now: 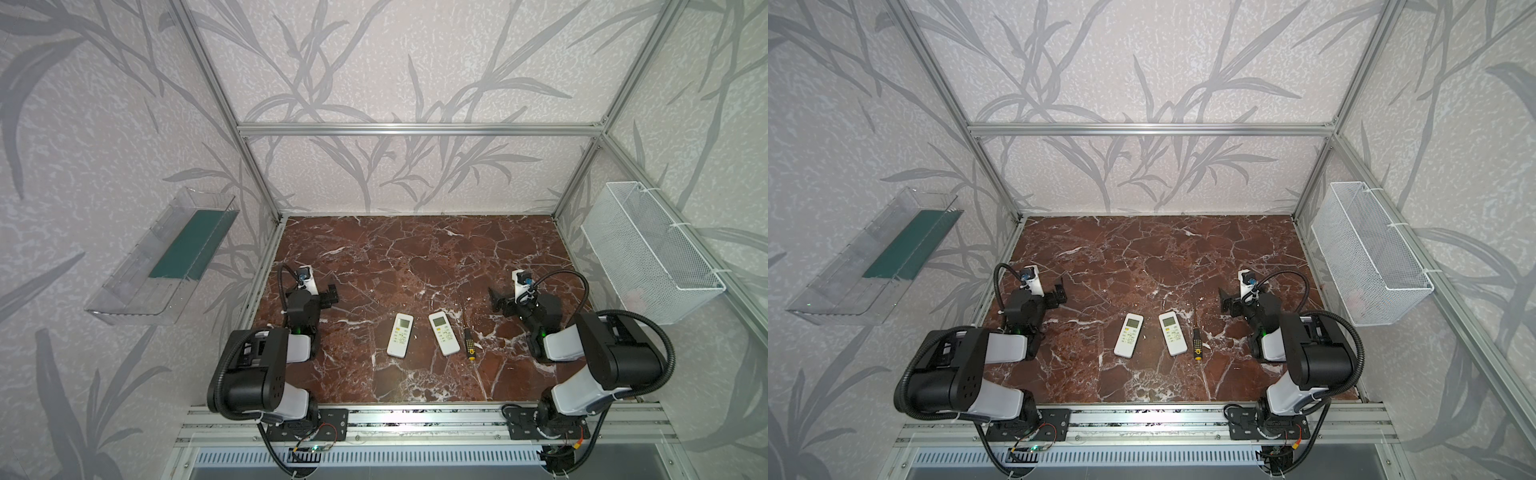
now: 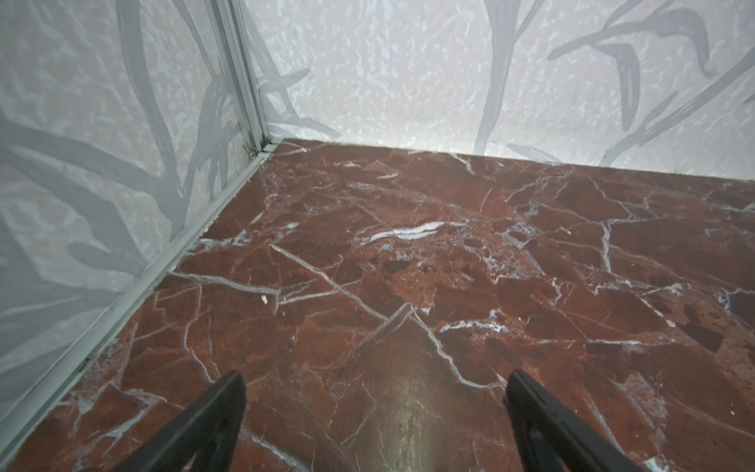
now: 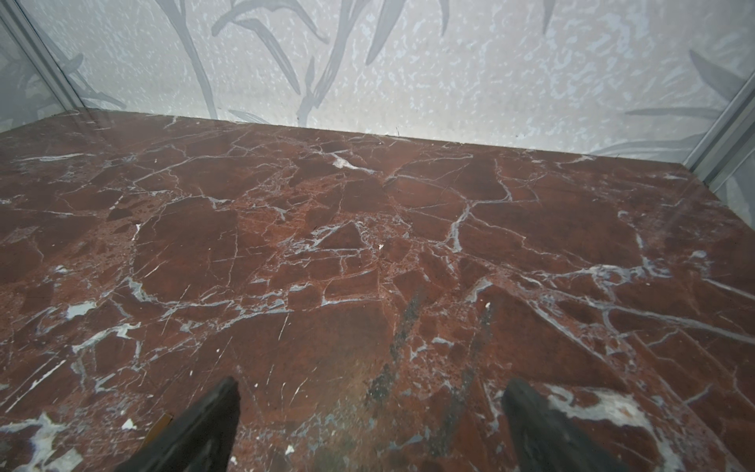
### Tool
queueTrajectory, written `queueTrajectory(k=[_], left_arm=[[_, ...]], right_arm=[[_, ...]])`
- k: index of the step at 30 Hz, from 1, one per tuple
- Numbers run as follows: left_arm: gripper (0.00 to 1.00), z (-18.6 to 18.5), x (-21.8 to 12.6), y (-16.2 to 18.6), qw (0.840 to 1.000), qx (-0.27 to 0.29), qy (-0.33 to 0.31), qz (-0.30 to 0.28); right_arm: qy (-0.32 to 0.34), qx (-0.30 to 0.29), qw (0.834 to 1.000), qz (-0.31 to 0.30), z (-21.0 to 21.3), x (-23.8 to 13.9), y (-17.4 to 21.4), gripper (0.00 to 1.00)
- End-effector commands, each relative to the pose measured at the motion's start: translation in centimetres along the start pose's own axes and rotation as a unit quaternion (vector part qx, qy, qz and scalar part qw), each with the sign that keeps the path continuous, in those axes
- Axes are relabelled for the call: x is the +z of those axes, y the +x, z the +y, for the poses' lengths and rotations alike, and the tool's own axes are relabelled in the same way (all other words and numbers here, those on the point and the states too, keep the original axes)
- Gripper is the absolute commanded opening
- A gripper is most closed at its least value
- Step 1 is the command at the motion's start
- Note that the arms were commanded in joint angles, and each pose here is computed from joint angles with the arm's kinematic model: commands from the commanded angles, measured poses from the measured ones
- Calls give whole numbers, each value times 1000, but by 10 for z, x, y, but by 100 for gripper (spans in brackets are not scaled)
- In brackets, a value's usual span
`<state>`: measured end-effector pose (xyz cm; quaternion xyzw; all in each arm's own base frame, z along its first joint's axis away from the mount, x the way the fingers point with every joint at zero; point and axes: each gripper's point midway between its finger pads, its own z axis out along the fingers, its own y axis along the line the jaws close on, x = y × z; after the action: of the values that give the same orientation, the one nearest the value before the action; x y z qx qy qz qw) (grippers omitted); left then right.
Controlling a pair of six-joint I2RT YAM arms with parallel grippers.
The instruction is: Unload the batteries from the remote control
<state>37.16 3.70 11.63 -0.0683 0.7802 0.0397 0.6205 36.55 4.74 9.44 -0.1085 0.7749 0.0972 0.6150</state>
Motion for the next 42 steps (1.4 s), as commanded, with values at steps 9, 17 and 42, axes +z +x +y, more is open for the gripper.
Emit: queueTrajectory(k=[9, 17, 42], left_arm=[[99, 6, -15, -46, 999, -28, -39, 19], [99, -50, -12, -35, 992, -84, 33, 93], [98, -197, -102, 72, 888, -2, 179, 424]], right_arm=[[35, -10, 999, -27, -4, -13, -53, 99], [23, -3, 998, 64, 29, -17, -76, 99], [-11, 67, 946, 316, 126, -21, -23, 99]])
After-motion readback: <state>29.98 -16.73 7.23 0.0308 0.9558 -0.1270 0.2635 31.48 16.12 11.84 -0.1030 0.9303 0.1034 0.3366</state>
